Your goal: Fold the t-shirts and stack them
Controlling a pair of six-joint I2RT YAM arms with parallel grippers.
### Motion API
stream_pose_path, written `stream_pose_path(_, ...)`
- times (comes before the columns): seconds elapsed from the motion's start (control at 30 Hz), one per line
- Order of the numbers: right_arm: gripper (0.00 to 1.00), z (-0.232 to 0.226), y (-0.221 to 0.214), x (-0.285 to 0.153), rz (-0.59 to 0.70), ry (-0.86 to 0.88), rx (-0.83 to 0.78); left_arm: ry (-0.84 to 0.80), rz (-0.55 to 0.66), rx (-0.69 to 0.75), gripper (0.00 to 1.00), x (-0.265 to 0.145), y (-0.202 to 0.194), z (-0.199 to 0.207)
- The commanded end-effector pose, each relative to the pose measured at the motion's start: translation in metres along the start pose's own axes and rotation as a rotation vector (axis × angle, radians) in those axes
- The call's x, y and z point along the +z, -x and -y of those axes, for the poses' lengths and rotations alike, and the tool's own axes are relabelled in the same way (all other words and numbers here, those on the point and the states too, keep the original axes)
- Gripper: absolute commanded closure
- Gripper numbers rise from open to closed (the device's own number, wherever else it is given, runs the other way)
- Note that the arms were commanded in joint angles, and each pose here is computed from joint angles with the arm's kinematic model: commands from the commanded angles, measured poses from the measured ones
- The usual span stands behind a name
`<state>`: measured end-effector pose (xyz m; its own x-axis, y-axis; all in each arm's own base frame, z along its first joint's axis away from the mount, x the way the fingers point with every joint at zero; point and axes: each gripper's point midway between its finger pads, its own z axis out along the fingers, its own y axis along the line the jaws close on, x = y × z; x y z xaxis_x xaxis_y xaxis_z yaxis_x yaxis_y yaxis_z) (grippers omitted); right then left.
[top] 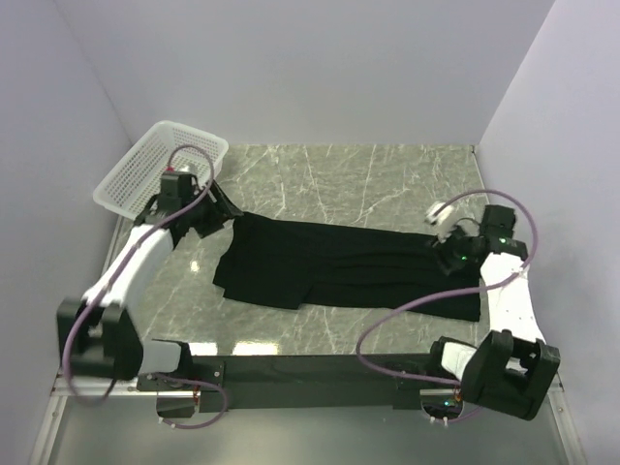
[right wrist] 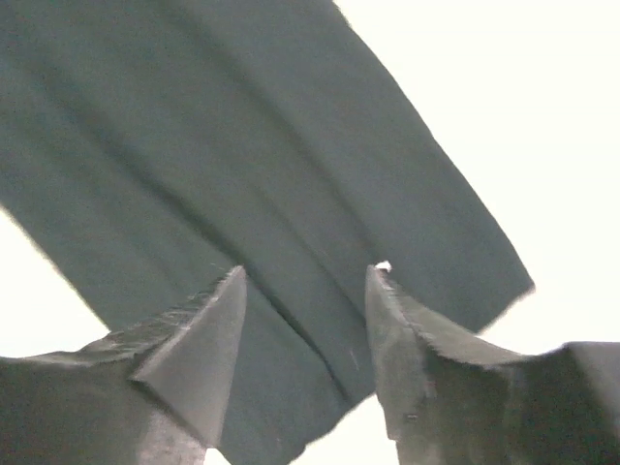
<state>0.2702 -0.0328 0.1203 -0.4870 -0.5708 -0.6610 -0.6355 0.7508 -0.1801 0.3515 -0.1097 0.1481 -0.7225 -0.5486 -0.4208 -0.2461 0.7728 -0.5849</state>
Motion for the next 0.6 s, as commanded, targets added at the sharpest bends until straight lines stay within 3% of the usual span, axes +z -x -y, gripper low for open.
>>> stream_pose_path(0.0, 0.37, -0.078, 0.034, 0.006, 0.199, 0.308, -0.254, -0.016, 0.177, 0.097, 0.26, -0.045, 0.017, 0.004)
stream_pose_path(0.17, 0.35, -0.142, 0.067, 0.030, 0.260, 0.459, -0.569, 0.024, 0.322, 0.034, 0.10, -0.080, 0.009, -0.019)
stream_pose_path(0.3, 0.37, -0.201, 0.102, 0.050, 0.303, 0.540, -0.793, -0.050, 0.422, -0.021, 0.08, -0.110, 0.005, -0.016)
stream_pose_path(0.57, 0.38, -0.266, 0.140, 0.100, 0.351, 0.433, -1.015, -0.032, 0.451, -0.086, 0.09, -0.125, -0.015, -0.035)
